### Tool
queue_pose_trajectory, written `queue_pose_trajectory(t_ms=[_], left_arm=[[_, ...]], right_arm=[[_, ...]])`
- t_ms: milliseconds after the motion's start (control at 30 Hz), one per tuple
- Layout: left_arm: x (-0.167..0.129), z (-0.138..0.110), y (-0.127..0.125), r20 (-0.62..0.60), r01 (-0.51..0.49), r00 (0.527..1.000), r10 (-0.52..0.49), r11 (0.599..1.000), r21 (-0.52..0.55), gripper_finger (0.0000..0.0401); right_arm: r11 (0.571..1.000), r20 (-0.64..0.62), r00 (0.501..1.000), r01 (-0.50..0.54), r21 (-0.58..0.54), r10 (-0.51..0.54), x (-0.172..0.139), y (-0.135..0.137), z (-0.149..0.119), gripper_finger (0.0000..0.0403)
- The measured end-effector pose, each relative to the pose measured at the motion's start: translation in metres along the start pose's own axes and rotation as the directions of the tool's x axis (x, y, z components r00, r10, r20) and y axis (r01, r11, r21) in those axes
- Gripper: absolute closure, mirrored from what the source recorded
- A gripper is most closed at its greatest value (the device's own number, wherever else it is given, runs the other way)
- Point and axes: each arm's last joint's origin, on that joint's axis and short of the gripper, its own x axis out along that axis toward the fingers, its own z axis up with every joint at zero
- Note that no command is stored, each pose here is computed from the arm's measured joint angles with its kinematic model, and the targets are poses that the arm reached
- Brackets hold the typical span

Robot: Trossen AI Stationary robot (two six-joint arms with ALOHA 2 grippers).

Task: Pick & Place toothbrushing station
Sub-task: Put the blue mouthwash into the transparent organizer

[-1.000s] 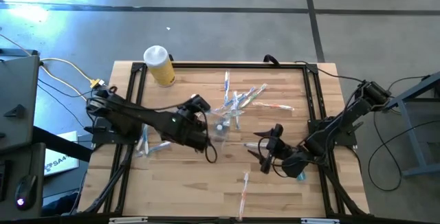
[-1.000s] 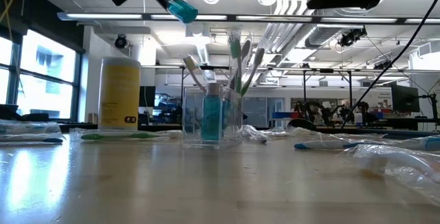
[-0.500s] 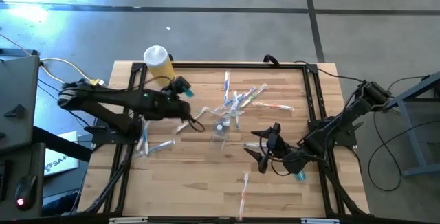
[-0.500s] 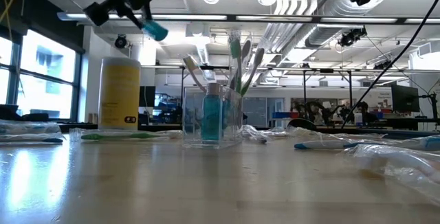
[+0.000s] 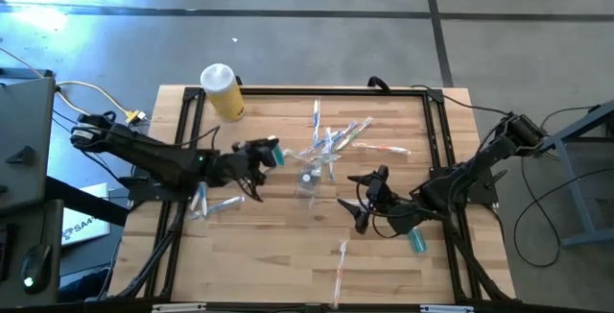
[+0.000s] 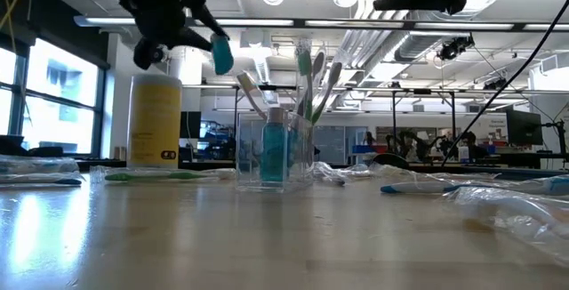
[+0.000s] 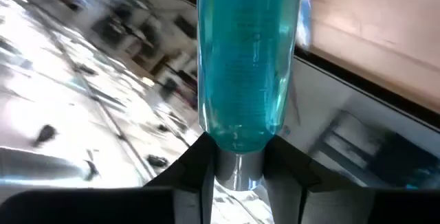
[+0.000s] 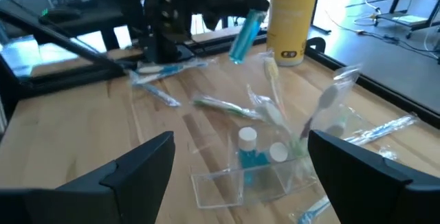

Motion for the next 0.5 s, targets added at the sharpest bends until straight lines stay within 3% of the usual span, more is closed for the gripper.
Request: queue_pose_trajectory(t_ms=[267, 500], left_arm=[[-0.018, 0.028, 0.015, 0.097, -0.118, 0.989, 0.113, 0.992, 0.046, 0.0317], [0.003, 0.051, 0.016, 0.096, -0.066, 0.994, 0.051, 0.985, 0.159, 0.0317]], right_arm=[[0.999, -0.027, 1.0, 0.006, -0.042, -0.007, 0.002, -0.003, -0.002, 0.0077], [0.998, -0.031, 0.999, 0.008, -0.055, -0.01, 0.002, -0.003, -0.003, 0.0077]])
